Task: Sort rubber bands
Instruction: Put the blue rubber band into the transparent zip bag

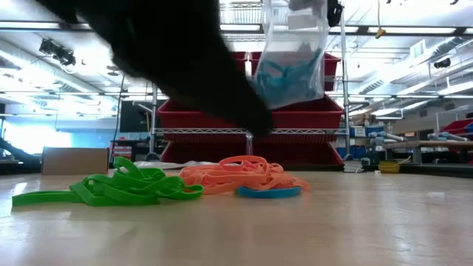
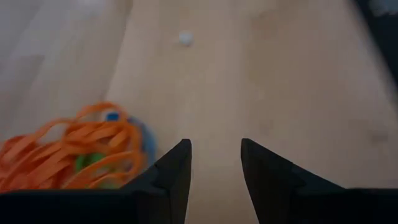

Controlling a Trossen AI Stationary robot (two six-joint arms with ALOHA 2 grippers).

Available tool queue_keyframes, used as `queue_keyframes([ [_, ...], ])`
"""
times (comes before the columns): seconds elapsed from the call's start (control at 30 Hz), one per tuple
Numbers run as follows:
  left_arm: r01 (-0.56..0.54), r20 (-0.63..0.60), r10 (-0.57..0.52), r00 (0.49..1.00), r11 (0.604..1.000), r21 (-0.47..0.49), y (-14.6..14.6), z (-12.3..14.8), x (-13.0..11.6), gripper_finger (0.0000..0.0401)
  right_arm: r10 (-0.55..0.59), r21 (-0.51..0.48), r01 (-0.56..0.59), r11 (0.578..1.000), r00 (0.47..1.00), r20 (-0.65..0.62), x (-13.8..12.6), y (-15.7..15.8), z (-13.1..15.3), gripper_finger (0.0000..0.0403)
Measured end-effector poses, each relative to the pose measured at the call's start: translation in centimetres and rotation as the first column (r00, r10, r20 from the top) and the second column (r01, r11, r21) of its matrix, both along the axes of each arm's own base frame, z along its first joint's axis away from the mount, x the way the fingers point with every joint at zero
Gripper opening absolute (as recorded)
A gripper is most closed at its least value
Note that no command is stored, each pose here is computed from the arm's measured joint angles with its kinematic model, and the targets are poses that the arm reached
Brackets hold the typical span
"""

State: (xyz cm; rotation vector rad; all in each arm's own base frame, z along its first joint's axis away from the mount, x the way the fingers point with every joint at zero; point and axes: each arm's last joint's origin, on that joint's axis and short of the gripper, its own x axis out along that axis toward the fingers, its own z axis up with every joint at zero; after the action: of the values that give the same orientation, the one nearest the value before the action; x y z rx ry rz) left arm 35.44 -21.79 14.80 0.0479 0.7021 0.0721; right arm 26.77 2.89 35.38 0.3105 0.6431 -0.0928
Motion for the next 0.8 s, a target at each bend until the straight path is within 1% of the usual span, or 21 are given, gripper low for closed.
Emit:
queue_keyframes([
  [0.07, -0.014, -0.027, 0.014, 1.0, 1.0, 0.0, 1.2, -0.6, 0.2, 0.0147, 0.0, 0.001, 0.0, 1.0, 1.0, 0.012, -0.3, 0.0, 0.3, 0.0],
  [0.17, -0.018, -0.072, 0.014, 0.997, 0.998, -0.057, 2.9, -1.3, 0.7, 0.0147, 0.003, 0.002, -0.003, 1.0, 1.0, 0.018, -0.6, 0.0, 0.5, 0.0],
  [0.3, -0.054, -0.1, 0.048, 0.994, 0.997, -0.058, 4.7, -2.0, 1.1, 0.0147, 0.018, 0.0, -0.018, 1.0, 1.0, 0.002, -0.8, 0.3, 0.4, 0.0],
  [0.43, -0.041, -0.149, 0.025, 0.989, 0.994, -0.103, 6.4, -3.0, 1.6, 0.0147, 0.036, -0.005, -0.036, 0.999, 0.999, 0.001, -0.8, 0.8, 0.4, 0.0],
  [0.5, -0.049, -0.168, 0.026, 0.985, 0.99, -0.133, 7.0, -3.7, 1.9, 0.0147, 0.043, -0.005, -0.043, 0.999, 0.999, 0.001, -0.8, 1.0, 0.4, 0.0],
  [0.63, -0.063, -0.157, 0.041, 0.987, 0.989, -0.137, 7.3, -4.0, 2.2, 0.0146, 0.054, -0.007, -0.054, 0.999, 0.999, -0.002, -0.9, 1.3, 0.4, 0.0],
  [0.7, -0.054, -0.147, 0.036, 0.989, 0.991, -0.121, 7.3, -4.0, 2.3, 0.0137, 0.053, -0.011, -0.053, 0.999, 0.999, -0.001, -0.9, 1.4, 0.4, 0.0],
  [0.73, -0.054, -0.15, 0.036, 0.988, 0.992, -0.118, 7.3, -3.9, 2.3, 0.0126, 0.051, -0.013, -0.051, 0.999, 0.999, -0.001, -0.9, 1.4, 0.4, 0.0],
  [0.8, -0.055, -0.169, 0.036, 0.985, 0.993, -0.109, 7.3, -3.8, 2.4, 0.0086, 0.047, -0.017, -0.047, 0.999, 0.999, 0.0, -0.9, 1.4, 0.4, 0.0],
])
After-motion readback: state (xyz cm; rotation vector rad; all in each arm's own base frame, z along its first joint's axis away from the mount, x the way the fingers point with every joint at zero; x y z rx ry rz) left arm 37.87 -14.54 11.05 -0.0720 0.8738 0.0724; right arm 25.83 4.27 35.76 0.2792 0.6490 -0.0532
